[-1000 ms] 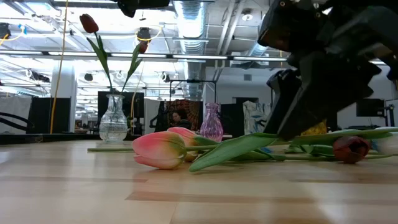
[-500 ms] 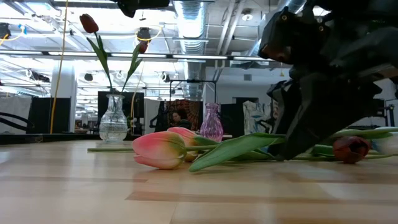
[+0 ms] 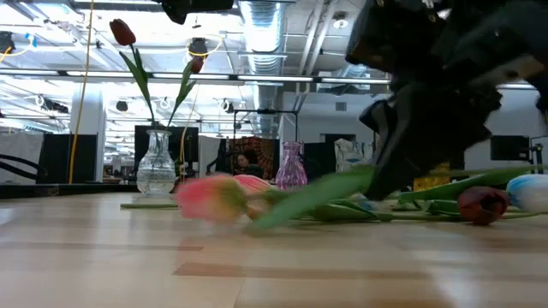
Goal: Sort flowers into vase by color
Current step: Put the bottom pink flower into the purple vase
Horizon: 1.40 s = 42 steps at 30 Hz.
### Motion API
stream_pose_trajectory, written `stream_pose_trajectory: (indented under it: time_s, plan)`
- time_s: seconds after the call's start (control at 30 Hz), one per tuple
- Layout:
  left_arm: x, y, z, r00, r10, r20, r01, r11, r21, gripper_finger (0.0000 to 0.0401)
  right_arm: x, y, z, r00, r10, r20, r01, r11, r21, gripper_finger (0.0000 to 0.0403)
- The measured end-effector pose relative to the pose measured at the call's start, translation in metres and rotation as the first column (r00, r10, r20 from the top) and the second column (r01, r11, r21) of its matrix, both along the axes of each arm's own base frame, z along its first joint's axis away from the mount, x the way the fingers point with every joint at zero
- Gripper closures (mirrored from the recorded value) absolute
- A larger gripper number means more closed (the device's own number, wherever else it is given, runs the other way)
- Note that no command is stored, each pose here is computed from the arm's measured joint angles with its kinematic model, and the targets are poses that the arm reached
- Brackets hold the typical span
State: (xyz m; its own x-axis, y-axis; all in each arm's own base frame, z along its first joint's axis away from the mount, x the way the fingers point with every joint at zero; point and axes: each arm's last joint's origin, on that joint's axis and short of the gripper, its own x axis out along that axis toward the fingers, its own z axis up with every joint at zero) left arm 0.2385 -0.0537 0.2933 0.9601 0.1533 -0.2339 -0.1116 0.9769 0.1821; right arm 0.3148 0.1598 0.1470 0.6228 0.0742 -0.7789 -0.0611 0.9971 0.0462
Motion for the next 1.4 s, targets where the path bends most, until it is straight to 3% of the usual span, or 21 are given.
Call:
stream_pose_trajectory:
  time_s: [0.1, 0.43, 0.67, 0.93, 1.17, 1.4]
  plan:
    - [0.000, 0.000, 0.000, 1.000, 0.000, -0.002, 0.000, 1.000, 0.000, 0.0232, 0.003, 0.000, 0.004, 1.000, -0.002, 0.000, 0.002, 1.000, -0.001, 0.0372]
    - [0.000, 0.000, 0.000, 1.000, 0.005, -0.001, -0.005, 1.000, -0.023, 0.0232, 0.006, -0.011, 0.030, 0.997, 0.016, 0.075, -0.015, 1.000, -0.012, 0.0371]
    - [0.000, 0.000, 0.000, 1.000, 0.005, -0.001, -0.005, 1.000, -0.024, 0.0232, -0.006, -0.030, 0.062, 0.974, -0.035, 0.224, 0.067, 0.988, -0.139, 0.0371]
    - [0.000, 0.000, 0.000, 1.000, 0.005, 0.000, -0.005, 1.000, -0.024, 0.0232, -0.016, -0.059, 0.087, 0.853, -0.071, 0.516, 0.180, 0.970, -0.165, 0.0371]
    - [0.000, 0.000, 0.001, 1.000, 0.008, 0.006, -0.008, 1.000, -0.010, 0.0232, -0.034, -0.087, 0.081, 0.799, -0.137, 0.586, 0.255, 0.959, -0.124, 0.0369]
    - [0.001, 0.000, 0.006, 0.998, 0.013, 0.059, -0.014, 1.000, 0.016, 0.0232, -0.046, -0.109, 0.068, 0.711, -0.208, 0.671, 0.328, 0.943, -0.056, 0.0369]
